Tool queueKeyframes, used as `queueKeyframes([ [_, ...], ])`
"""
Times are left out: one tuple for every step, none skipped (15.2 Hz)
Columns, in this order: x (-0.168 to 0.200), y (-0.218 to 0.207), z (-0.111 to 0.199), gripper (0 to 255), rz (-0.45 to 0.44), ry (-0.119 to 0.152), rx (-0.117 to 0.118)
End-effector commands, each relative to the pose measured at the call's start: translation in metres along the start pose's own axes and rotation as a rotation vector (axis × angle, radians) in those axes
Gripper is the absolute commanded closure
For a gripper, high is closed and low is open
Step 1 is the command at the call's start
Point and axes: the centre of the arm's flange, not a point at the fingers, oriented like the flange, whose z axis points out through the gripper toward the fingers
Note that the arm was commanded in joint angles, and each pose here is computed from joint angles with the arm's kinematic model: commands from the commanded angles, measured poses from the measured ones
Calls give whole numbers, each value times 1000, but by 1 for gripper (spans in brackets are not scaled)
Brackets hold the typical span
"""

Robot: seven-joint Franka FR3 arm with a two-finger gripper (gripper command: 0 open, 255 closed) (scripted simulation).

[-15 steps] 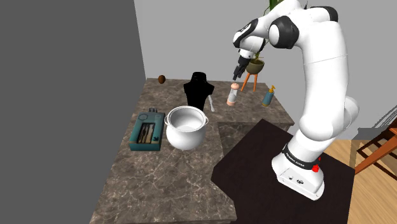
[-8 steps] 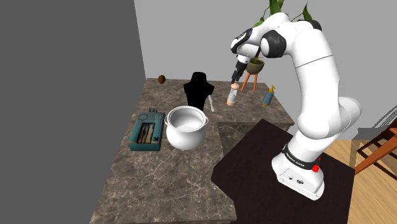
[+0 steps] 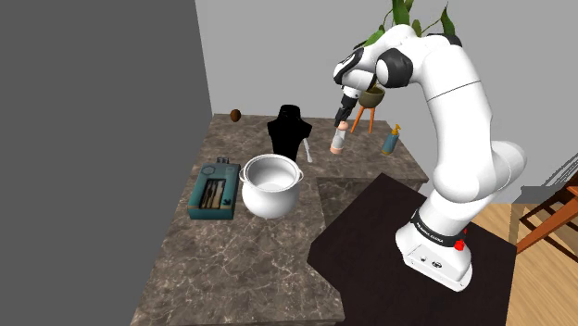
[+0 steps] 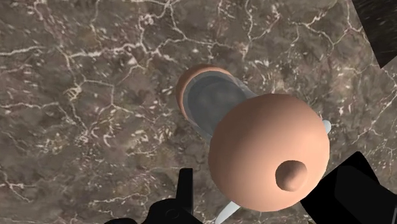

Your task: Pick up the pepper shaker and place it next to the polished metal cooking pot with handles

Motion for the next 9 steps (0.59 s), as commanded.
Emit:
queueKeyframes([
  [0, 0, 0, 0, 0, 0, 0],
  [0, 0, 0, 0, 0, 0, 0],
  [0, 0, 0, 0, 0, 0, 0],
  [0, 0, 0, 0, 0, 0, 0],
  [0, 0, 0, 255, 0, 0, 0],
  [0, 0, 0, 255, 0, 0, 0],
  [0, 0, 0, 255, 0, 0, 0],
  [0, 0, 0, 255, 0, 0, 0],
  [0, 0, 0, 255, 0, 0, 0],
])
